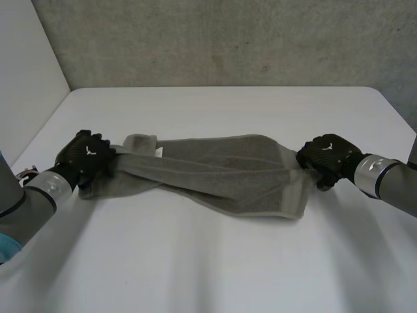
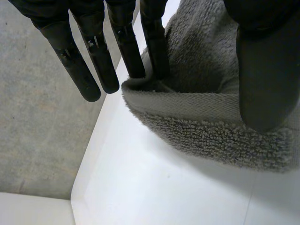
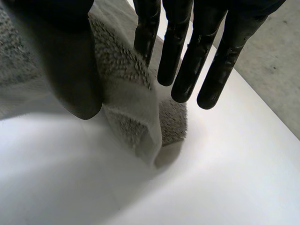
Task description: Fold the towel.
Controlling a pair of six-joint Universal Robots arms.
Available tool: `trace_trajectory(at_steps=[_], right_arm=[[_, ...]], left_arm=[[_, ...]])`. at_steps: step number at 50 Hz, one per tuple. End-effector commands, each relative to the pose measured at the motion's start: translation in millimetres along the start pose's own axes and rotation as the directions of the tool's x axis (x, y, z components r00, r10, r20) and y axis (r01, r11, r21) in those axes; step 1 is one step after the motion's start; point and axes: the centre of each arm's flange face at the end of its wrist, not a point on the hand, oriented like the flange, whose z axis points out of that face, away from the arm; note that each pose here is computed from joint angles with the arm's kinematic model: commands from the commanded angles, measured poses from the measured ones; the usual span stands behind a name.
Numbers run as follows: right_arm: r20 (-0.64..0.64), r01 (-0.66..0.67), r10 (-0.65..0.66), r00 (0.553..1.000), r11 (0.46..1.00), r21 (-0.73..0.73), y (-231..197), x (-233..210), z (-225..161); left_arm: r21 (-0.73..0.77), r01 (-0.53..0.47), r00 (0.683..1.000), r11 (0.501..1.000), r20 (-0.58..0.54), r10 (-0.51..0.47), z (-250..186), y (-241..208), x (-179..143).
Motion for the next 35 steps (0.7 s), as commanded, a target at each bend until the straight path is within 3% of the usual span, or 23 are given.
trace_trajectory(at_steps=[1, 12, 24, 33, 35], right_arm=[[-0.134, -0.005, -0.001, 0.991, 0.999, -0.048, 7, 16, 5], [-0.276, -0.141, 0.132, 0.952, 0.990, -0.013, 11, 33, 10], [-0.264, -0.136, 0.134, 0.955, 0.991, 0.009, 2, 33, 6], [-0.252, -0.090, 0.097, 0.963, 0.995, 0.038, -32, 40, -23], [-0.199, -0.079, 0.078, 0.977, 0.997, 0.002, -39, 33, -34]], left_arm=[[-0.023, 0.013, 1.000, 1.000, -0.004, -0.013, 4, 10, -1], [-0.025, 0.037, 0.999, 0.999, -0.011, -0.037, 1, 8, 1], [-0.019, 0.060, 0.998, 0.998, -0.018, -0.061, 0, 7, 2], [-0.028, 0.073, 0.997, 0.997, 0.003, -0.073, 1, 11, -5], [-0.033, 0.148, 0.989, 0.988, 0.010, -0.148, 1, 11, -10]])
